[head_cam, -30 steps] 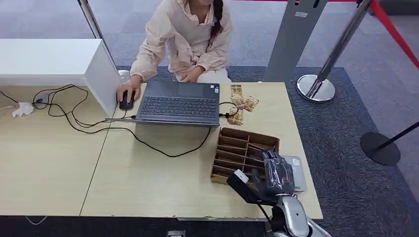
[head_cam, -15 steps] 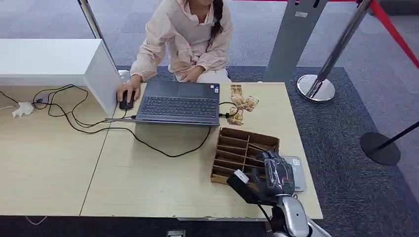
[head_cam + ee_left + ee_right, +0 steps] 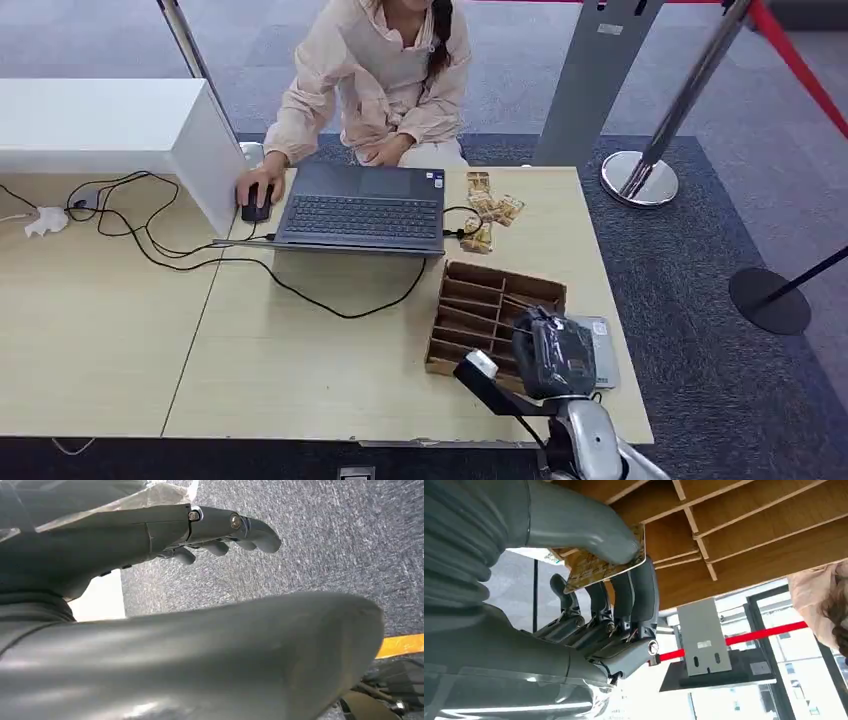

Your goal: Pass the card to the sensor for recognition and then transmit it.

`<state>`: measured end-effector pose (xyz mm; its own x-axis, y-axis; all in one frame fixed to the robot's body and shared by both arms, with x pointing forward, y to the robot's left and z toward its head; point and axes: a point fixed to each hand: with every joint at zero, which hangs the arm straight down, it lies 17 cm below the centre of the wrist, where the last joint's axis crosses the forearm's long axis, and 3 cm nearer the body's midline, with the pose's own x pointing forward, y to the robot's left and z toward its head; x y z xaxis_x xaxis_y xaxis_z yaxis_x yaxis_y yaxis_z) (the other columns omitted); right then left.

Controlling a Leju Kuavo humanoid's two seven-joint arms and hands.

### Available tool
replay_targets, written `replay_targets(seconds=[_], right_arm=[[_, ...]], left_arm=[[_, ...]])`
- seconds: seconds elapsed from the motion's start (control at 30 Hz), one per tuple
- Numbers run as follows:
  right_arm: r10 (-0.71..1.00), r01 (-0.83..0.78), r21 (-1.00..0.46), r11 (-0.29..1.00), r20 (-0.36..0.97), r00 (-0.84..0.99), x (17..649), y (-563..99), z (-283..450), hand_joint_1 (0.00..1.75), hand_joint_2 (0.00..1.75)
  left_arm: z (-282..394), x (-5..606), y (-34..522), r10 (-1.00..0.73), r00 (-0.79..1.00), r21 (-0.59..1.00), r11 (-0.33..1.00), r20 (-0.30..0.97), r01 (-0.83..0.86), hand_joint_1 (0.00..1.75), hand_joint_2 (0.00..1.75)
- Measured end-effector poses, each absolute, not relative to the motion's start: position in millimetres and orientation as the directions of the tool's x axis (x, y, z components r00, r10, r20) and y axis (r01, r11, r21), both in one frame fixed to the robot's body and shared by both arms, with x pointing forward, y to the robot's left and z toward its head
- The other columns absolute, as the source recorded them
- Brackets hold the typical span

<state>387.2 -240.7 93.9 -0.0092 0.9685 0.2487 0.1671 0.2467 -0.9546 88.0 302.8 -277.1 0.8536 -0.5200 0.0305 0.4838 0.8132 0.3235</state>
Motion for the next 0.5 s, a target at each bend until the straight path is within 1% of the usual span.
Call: replay_targets(seconds=[0.1, 0.27, 0.47, 0.5], right_arm=[[0.969, 0.167, -0.955, 0.245, 0.247, -0.009, 387.0, -240.3, 93.3, 1.15, 1.75], [0.971, 0.168, -0.957, 0.239, 0.24, -0.011, 386.8, -239.3, 92.3, 1.13, 1.75], [0.972, 0.166, -0.958, 0.233, 0.235, -0.01, 386.7, -238.5, 90.2, 1.19, 1.75], [0.972, 0.165, -0.958, 0.233, 0.235, -0.009, 386.7, -238.5, 90.0, 1.26, 1.75]], left_arm=[[-277.2, 87.8, 302.0, -0.521, 0.853, 0.32, 0.814, 0.032, 0.485, 0.0, 0.0], [-277.3, 89.4, 300.0, -0.519, 0.853, 0.314, 0.818, 0.045, 0.481, 0.0, 0.0], [-277.1, 91.3, 298.4, -0.514, 0.856, 0.312, 0.824, 0.056, 0.474, 0.0, 0.0], [-277.1, 91.6, 298.0, -0.514, 0.856, 0.311, 0.824, 0.058, 0.473, 0.0, 0.0]])
